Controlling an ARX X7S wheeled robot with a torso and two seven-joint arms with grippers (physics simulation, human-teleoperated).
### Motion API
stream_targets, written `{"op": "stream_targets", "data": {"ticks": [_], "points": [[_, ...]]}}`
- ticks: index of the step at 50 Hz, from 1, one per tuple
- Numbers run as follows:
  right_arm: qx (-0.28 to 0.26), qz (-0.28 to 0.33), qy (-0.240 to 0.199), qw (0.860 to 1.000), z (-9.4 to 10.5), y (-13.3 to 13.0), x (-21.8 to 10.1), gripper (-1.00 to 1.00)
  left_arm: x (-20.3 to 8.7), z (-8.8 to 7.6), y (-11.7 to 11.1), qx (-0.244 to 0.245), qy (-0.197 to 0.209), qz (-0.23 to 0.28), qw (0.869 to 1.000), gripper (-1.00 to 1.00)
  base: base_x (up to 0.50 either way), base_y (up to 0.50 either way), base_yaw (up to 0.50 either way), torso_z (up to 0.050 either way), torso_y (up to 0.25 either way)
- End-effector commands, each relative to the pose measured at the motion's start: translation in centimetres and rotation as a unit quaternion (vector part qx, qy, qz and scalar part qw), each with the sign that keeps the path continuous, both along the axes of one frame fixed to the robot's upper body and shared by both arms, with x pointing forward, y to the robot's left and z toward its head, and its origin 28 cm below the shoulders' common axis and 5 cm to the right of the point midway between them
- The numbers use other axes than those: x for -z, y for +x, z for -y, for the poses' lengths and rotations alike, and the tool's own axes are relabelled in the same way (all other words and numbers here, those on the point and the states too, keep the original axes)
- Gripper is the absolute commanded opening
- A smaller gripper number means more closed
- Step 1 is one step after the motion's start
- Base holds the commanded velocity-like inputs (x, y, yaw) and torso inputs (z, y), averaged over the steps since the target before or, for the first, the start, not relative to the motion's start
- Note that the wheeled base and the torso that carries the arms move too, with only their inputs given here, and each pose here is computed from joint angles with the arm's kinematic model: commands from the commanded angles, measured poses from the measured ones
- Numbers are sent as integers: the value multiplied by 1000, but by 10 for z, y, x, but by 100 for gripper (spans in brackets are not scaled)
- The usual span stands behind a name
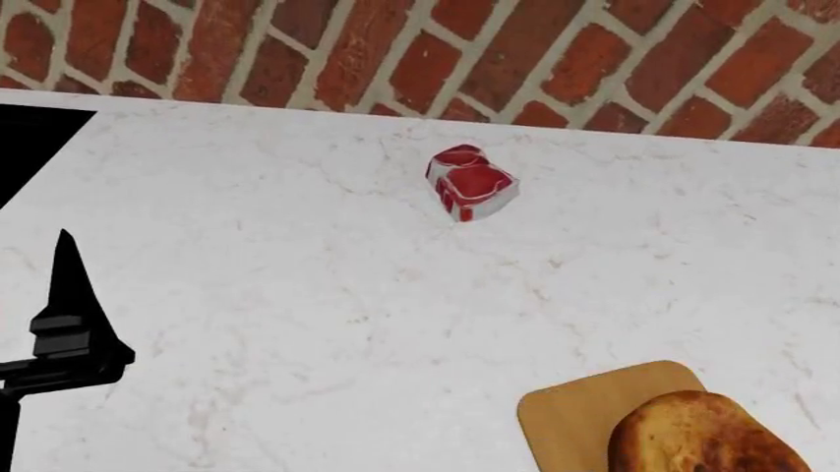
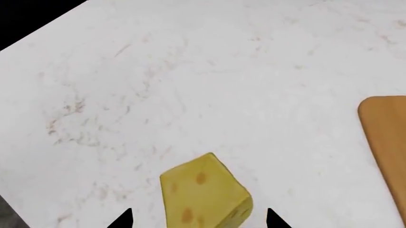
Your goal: Pick up the wedge of cheese and place it on the slice of bread to prepare a simple cheese on bread dish.
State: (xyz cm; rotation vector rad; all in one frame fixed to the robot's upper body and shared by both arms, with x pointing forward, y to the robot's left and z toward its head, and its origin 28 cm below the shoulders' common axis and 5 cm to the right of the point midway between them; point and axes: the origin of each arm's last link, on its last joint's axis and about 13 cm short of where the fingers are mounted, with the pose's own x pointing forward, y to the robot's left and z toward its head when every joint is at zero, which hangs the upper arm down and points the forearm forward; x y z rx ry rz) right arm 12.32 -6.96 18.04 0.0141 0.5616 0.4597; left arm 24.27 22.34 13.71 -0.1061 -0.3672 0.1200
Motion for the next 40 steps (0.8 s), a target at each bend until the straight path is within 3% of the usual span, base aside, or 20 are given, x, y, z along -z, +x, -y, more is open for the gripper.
{"op": "stream_targets", "data": {"ticks": [1,40], "points": [[3,-9,-2,1000,0,3,3,100,0,0,0,1,-1,1,1000,100,0,0,0,0,0],[-7,-29,1,1000,-5,11,13,100,-1,-1,-2,5,-6,4,1000,100,0,0,0,0,0]]}}
